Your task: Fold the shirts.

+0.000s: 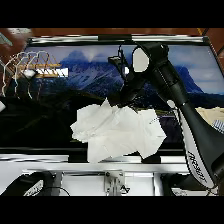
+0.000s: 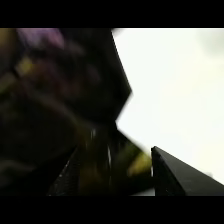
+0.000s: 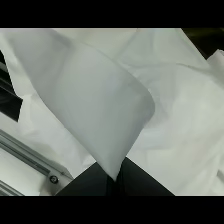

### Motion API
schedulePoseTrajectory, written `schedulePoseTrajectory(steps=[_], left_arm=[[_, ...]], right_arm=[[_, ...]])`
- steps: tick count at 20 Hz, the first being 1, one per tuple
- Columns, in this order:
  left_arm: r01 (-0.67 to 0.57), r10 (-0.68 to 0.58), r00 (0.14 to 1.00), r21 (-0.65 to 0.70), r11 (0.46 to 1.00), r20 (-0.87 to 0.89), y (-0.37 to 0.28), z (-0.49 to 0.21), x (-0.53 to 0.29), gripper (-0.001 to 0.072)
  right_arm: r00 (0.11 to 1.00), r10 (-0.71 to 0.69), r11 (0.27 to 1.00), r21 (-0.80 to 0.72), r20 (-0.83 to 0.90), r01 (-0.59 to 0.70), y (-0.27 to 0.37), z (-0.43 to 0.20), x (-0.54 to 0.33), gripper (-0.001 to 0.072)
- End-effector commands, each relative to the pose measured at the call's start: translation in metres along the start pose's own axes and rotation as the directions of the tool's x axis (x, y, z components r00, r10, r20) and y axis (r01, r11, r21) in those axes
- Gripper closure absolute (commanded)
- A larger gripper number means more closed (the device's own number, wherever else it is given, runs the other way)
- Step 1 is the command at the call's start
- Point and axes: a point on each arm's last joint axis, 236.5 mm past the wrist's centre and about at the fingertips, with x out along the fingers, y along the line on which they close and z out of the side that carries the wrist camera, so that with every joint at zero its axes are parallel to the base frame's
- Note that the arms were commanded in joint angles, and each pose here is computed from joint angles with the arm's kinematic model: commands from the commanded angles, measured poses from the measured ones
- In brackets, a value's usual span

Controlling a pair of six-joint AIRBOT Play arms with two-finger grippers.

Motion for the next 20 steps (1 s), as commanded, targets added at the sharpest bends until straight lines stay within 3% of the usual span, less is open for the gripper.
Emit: schedulePoseTrajectory(steps=[1,3,4,7,10,13,20], left_arm=[[-0.076,0.149,0.934,-0.226,0.971,0.326,0.058,0.103,-0.065,0.0175],[-0.143,0.231,0.942,-0.331,0.933,0.242,0.118,0.106,-0.067,0.0168],[-0.178,0.247,0.957,-0.357,0.917,0.155,0.147,0.097,-0.058,0.0118],[-0.204,0.203,0.978,-0.437,0.876,-0.049,0.207,0.072,-0.014,0.0091],[-0.205,0.14,0.975,-0.44,0.874,-0.176,0.24,0.05,0.043,0.0093],[-0.189,0.113,0.97,-0.372,0.909,-0.217,0.256,0.038,0.092,0.0113],[-0.214,0.161,0.974,-0.399,0.892,-0.162,0.283,0.044,0.132,0.0114]], right_arm=[[1.0,0.005,1.0,0.006,0.028,-0.005,0.001,0.007,0.0,0.0636],[0.999,0.017,1.0,0.016,0.042,-0.018,0.004,0.01,0.0,0.0637],[0.999,0.026,1.0,0.015,0.041,-0.026,0.006,0.01,0.0,0.0637],[0.999,0.036,0.999,0.03,0.04,-0.037,0.009,0.009,0.0,0.0637],[0.999,0.034,0.998,0.043,0.039,-0.036,0.009,0.009,0.0,0.0636],[0.999,0.031,0.998,0.059,0.042,-0.034,0.009,0.01,0.0,0.0636],[0.997,0.039,0.993,0.113,0.063,-0.046,0.01,0.015,-0.001,0.0636]])
